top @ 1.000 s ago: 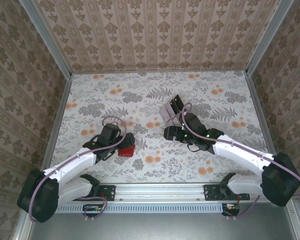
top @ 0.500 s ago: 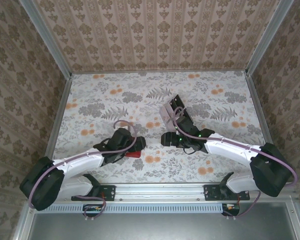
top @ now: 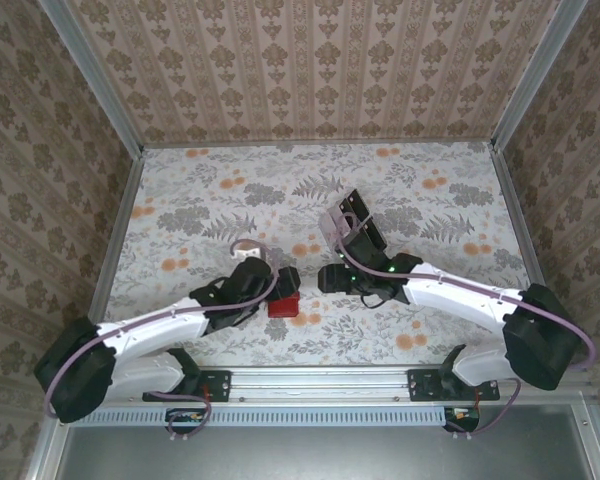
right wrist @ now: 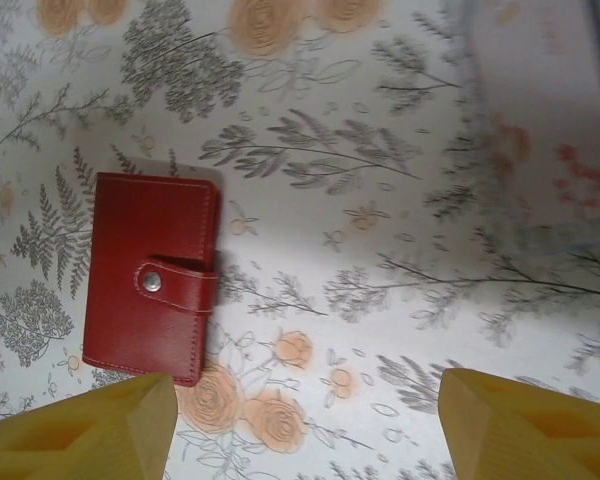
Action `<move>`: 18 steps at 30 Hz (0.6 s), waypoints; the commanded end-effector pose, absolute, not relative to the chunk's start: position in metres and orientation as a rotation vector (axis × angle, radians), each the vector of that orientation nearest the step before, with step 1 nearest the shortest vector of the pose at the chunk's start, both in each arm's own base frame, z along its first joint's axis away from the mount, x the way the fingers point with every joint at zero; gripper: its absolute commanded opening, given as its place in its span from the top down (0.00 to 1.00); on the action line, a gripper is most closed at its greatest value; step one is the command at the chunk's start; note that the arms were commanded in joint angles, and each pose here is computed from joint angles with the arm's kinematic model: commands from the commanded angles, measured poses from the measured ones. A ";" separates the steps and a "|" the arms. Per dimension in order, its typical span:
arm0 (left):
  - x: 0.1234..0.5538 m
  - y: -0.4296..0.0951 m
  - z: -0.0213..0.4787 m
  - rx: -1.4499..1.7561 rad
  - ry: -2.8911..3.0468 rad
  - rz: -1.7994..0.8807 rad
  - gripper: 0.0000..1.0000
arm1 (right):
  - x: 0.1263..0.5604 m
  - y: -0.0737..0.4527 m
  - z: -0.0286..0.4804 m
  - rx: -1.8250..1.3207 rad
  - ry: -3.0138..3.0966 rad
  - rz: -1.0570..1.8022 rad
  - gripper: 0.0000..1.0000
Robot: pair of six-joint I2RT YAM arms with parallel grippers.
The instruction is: Put the credit cards into the card holder
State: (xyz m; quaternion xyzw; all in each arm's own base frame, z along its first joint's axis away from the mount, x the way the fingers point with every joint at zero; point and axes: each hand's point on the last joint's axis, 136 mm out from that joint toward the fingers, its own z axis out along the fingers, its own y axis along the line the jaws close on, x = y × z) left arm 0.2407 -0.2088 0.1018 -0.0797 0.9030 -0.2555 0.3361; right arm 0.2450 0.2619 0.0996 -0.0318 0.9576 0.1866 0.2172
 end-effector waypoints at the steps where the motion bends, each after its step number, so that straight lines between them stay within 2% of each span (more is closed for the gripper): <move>1: 0.254 -0.172 0.104 -0.300 2.361 -0.555 0.00 | 0.239 0.267 0.086 -0.130 2.708 0.326 0.31; 9: 0.277 -0.102 0.106 -0.486 2.334 -0.487 0.00 | 0.239 0.321 0.069 -0.357 2.746 0.059 0.41; 18: 0.277 -0.072 0.099 -0.618 2.306 -0.536 0.00 | 0.242 0.348 0.052 -0.432 2.762 -0.043 0.45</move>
